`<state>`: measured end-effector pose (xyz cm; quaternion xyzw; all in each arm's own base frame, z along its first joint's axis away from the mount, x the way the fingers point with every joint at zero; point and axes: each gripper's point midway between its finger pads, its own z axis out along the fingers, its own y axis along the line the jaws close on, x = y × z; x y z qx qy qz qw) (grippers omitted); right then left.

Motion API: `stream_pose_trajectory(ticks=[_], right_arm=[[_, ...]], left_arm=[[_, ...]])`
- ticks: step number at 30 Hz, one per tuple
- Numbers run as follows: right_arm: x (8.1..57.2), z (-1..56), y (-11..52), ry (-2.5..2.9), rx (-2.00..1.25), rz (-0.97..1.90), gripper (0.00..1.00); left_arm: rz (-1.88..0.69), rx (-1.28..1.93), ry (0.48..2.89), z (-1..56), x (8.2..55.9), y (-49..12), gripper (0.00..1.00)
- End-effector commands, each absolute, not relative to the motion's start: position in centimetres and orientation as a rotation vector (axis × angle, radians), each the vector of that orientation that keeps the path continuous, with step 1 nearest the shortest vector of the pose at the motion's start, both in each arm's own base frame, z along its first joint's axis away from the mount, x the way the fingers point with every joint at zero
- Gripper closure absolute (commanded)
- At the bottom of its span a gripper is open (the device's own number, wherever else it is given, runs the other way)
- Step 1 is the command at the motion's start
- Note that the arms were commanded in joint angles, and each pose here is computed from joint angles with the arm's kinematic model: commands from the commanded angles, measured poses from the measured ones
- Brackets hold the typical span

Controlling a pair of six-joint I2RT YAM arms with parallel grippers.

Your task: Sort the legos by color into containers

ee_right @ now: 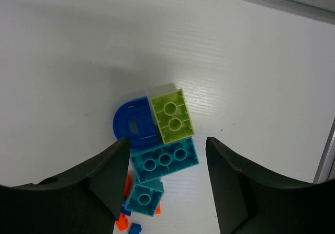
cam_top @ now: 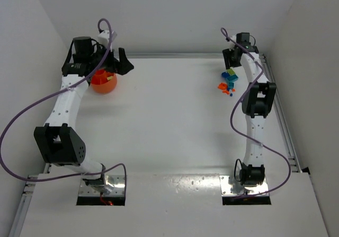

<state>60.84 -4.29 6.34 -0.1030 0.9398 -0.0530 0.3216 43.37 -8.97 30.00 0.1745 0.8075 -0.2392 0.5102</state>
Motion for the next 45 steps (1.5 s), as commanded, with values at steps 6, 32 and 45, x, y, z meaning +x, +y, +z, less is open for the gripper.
stream_pose_trajectory(ticks=[6,32,45], right_arm=[[62.8,6.2,-4.8,2.39,-0.293,-0.095,0.4],[62.2,1.9,-6.7,2.455,-0.259,-0.026,0.4],[62.2,6.5,-4.6,2.373,-0.279,0.177,0.4]], left_arm=[[-0.544,0.407,1.949,29.5,43.7,-8.8,0.0],[-0.555,0.416,1.976,28.1,44.1,-9.5,0.0],[-0.564,0.424,1.984,27.5,44.2,-10.0,0.0]])
